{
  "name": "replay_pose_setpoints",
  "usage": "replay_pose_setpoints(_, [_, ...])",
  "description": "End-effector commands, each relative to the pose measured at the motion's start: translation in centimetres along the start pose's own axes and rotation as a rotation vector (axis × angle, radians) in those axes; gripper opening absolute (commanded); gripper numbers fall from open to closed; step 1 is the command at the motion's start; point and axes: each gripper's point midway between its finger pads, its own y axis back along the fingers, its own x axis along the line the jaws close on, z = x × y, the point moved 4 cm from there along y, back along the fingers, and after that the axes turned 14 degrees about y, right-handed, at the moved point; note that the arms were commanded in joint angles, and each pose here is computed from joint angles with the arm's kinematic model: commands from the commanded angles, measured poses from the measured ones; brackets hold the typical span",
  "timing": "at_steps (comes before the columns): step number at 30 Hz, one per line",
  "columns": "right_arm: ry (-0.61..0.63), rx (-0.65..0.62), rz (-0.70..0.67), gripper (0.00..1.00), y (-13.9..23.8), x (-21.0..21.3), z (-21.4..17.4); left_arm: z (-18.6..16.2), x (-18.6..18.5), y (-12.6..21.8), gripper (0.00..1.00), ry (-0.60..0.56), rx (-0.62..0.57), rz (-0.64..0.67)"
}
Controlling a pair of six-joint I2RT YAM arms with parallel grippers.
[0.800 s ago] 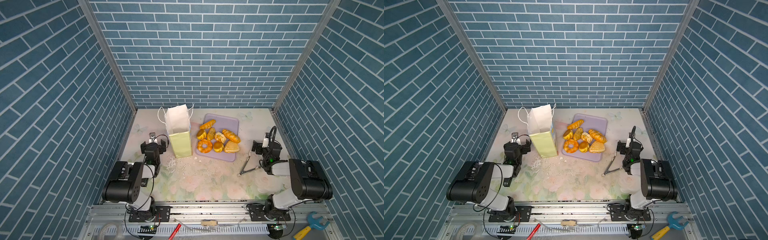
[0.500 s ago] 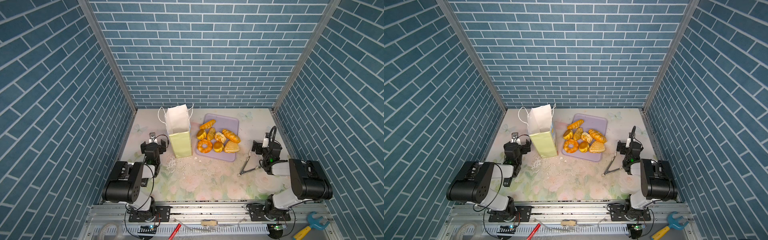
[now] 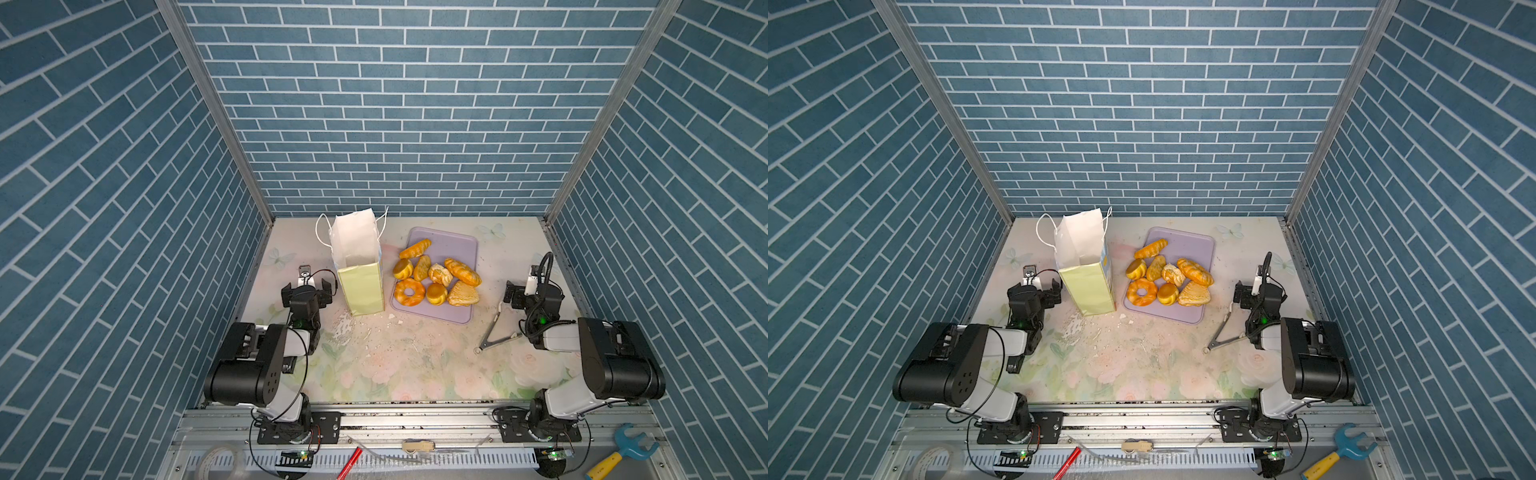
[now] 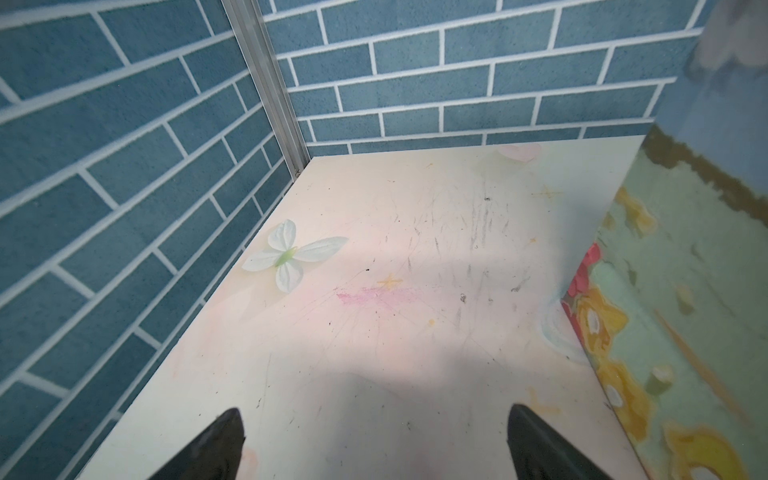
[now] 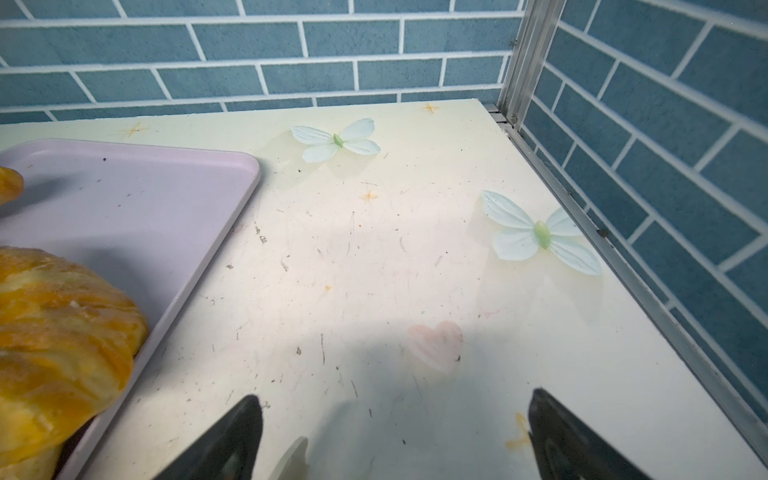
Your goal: Place the fake bread into the paper bag
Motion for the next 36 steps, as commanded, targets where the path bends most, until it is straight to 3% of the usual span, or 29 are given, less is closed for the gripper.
replay_pose_setpoints(1, [0.001,-0.013,-0.004,0.99,-0.3,-0.3,0.6,0.2,-0.2,-0.3,1.00,-0.011,0.002,0.001])
replay_pose_setpoints(14, [-0.007,-0.037,-0.058,0.94,1.7,-1.4,2.4,1.4,0.2,0.7,1.00,0.015,-0.022,0.007])
replay_pose_setpoints(20, [-0.062,-0.046,-0.089,0.93,4.6,-2.9,6.8,6.4,1.9,2.8,1.00,0.131,0.011,0.043])
replay_pose_setpoints(26, [-0.174,0.093,-0.104,0.90,7.0,-4.0,9.9,11.9,2.0,6.3,1.00,0.200,0.100,0.039])
replay_pose_setpoints(29, [-0.214,0.154,-0.094,0.89,8.1,-4.3,11.4,14.4,1.6,8.3,1.00,0.191,0.150,0.006])
replay_pose_setpoints(36, [-0.193,0.207,0.044,0.86,9.5,-2.3,14.1,18.1,0.1,12.8,1.00,0.124,0.138,-0.128])
